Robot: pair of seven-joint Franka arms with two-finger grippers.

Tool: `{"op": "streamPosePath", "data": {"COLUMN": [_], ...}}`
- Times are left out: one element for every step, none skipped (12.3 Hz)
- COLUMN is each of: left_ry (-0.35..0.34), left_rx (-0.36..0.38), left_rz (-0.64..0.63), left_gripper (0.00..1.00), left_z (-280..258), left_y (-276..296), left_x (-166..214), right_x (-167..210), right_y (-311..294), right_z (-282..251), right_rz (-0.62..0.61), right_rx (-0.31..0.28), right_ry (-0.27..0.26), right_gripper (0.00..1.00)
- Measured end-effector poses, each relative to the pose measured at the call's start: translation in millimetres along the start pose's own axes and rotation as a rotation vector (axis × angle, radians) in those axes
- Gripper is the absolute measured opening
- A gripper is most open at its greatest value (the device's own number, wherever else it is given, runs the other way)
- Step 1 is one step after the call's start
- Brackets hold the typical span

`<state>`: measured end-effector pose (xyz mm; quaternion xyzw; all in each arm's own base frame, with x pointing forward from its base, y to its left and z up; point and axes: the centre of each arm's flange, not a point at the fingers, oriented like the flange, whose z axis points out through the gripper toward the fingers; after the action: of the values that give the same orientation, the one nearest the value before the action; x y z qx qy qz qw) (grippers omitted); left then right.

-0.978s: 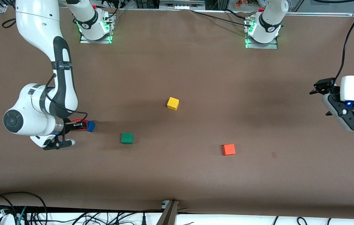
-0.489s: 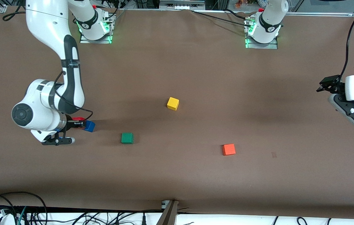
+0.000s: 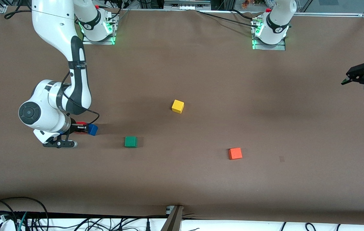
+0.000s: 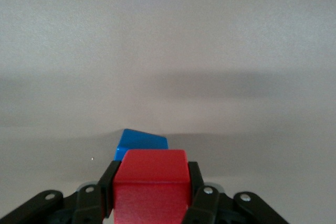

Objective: Pass red block to right arm, stack on blue

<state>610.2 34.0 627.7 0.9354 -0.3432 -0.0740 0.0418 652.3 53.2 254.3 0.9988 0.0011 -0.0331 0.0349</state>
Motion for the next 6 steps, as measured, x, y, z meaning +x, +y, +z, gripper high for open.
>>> {"op": "streamPosePath", "data": {"left_ry": [0.005, 0.008, 0.011, 0.012, 0.013, 0.008], "left_rx": [0.008, 0.014, 0.017, 0.018, 0.020, 0.022], "left_rz": [-0.005, -0.015, -0.026, -0.042, -0.063, -0.101], "left_gripper": [1.00, 1.00, 1.00, 1.00, 1.00, 1.00], "left_z": [-7.3, -12.8, -16.1, -18.2, -20.2, -21.3], "left_y": [4.7, 8.5, 11.2, 13.7, 19.1, 28.9], "left_x": [-4.0, -7.0, -8.7, -9.4, -9.3, -8.2], "right_x": [-1.6, -3.0, -4.0, -4.8, -5.9, -7.2], "right_y": [-2.4, -5.2, -8.3, -11.9, -14.8, -16.1], "right_z": [1.0, 0.2, -1.3, -2.2, -1.8, -0.6], "right_rz": [0.000, 0.006, 0.013, 0.020, 0.025, 0.026], "right_rx": [0.000, 0.002, 0.005, 0.006, 0.007, 0.006], "right_ry": [-0.001, -0.001, 0.001, 0.001, 0.000, -0.003], "right_gripper": [0.56, 0.56, 0.56, 0.56, 0.56, 0.56]}}
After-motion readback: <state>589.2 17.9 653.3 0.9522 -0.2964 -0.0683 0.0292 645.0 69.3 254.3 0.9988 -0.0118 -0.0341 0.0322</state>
